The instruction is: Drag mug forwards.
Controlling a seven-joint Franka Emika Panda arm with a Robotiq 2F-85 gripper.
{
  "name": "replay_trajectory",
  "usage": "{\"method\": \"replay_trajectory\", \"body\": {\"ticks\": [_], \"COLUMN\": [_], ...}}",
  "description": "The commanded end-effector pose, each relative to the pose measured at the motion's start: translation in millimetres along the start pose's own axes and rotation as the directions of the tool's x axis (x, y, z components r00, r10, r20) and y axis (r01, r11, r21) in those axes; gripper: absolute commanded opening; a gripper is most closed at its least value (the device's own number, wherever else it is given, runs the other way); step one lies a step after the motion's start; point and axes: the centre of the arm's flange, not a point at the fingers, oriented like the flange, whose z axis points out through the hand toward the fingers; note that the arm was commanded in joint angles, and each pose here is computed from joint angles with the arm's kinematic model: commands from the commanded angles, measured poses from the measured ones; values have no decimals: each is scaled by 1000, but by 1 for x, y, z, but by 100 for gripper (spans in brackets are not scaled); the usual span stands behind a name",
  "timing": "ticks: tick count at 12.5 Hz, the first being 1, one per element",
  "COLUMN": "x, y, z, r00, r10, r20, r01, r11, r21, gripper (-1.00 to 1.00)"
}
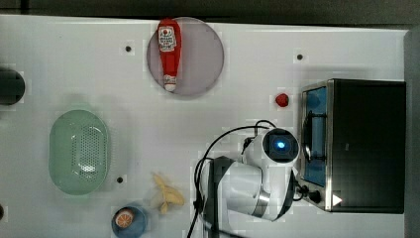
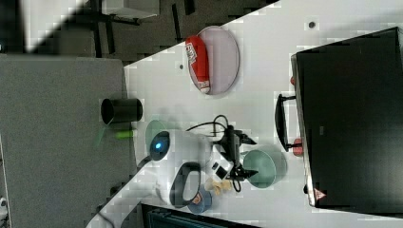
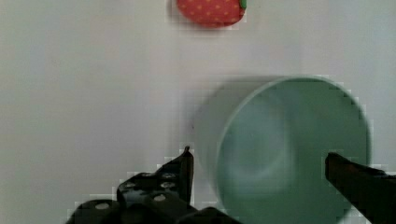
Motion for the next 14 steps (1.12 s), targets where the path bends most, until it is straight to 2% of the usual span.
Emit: {"method": "replay_trajectory", "body": {"ticks": [1,4,5,11,12,14], "x": [-3,-4,-3,-7,-8,-9], "y": [-18,-26,-28,-27,-31,-40], "z": [2,34,36,35,32,29], "r00": [986,982,981,983,983,984], "r10": [162,187,187,180,177,171], "r20": [-33,-40,-42,-41,-42,-44], "r01": [-157,-181,-180,-173,-171,-164], "r11": [982,976,975,977,977,976], "r21": [104,118,133,124,131,141], "gripper": [100,100,93,-52,-65,-65]}}
